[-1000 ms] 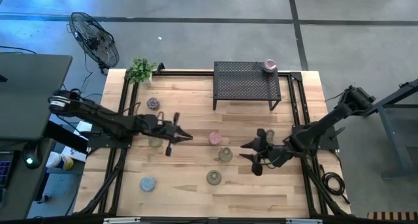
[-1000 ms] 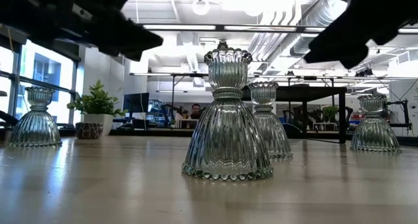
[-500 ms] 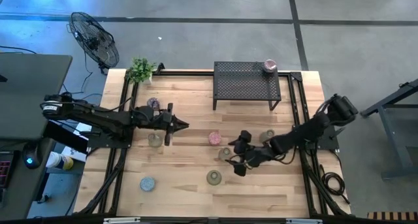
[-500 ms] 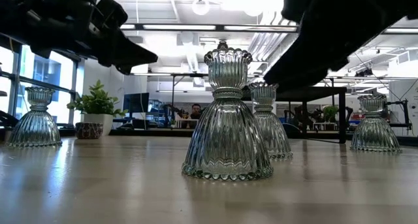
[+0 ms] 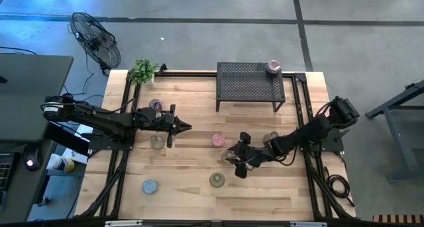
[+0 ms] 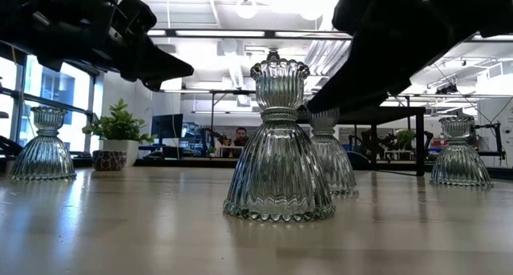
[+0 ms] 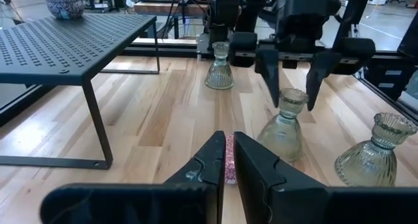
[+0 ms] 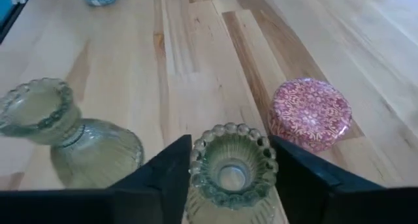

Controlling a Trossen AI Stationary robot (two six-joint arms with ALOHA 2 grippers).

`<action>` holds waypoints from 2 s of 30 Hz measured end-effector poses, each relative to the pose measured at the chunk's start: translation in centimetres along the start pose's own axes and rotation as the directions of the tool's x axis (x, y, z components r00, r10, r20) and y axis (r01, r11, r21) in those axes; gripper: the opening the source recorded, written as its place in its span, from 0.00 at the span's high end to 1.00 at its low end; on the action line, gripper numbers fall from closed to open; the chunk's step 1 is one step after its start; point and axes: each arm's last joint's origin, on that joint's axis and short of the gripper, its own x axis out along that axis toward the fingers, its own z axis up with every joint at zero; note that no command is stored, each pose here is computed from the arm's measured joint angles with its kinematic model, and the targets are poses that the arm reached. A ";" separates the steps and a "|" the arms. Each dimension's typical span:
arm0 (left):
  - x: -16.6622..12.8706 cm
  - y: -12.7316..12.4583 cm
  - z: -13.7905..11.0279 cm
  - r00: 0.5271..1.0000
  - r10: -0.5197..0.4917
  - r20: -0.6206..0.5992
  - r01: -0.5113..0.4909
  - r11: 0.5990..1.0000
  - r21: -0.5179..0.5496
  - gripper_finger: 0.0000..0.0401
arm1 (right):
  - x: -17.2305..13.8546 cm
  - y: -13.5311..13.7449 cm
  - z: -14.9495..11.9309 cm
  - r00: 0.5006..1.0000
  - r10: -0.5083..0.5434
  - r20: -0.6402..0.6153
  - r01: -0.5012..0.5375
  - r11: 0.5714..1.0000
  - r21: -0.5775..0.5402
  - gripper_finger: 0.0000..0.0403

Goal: Pick & Place candle stick holders
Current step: Put the green glass candle holder on the shelf

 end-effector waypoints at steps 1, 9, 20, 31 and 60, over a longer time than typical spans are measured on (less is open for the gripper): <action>0.0 0.0 0.0 1.000 0.000 0.000 0.000 1.000 0.000 0.93 | -0.1 0.1 0.2 1.000 0.011 0.008 -0.011 1.000 0.004 0.60; 0.0 0.0 0.0 1.000 0.002 -0.001 -0.002 1.000 0.000 0.93 | -4.1 -0.4 3.5 0.992 0.083 0.099 -0.090 0.993 0.073 0.60; 0.0 0.0 0.0 1.000 0.002 0.001 -0.002 1.000 0.000 0.93 | -17.3 -6.8 10.5 0.930 -0.361 0.072 0.345 0.923 0.172 0.59; 0.0 0.0 0.0 1.000 -0.001 0.001 0.001 1.000 0.000 0.93 | -20.8 -16.4 9.4 0.758 -0.650 -0.054 0.640 0.726 0.252 0.59; 0.0 0.0 0.0 1.000 -0.001 0.000 0.001 1.000 0.015 0.93 | -19.5 -26.3 6.7 0.776 -0.616 -0.133 0.617 0.700 0.360 0.59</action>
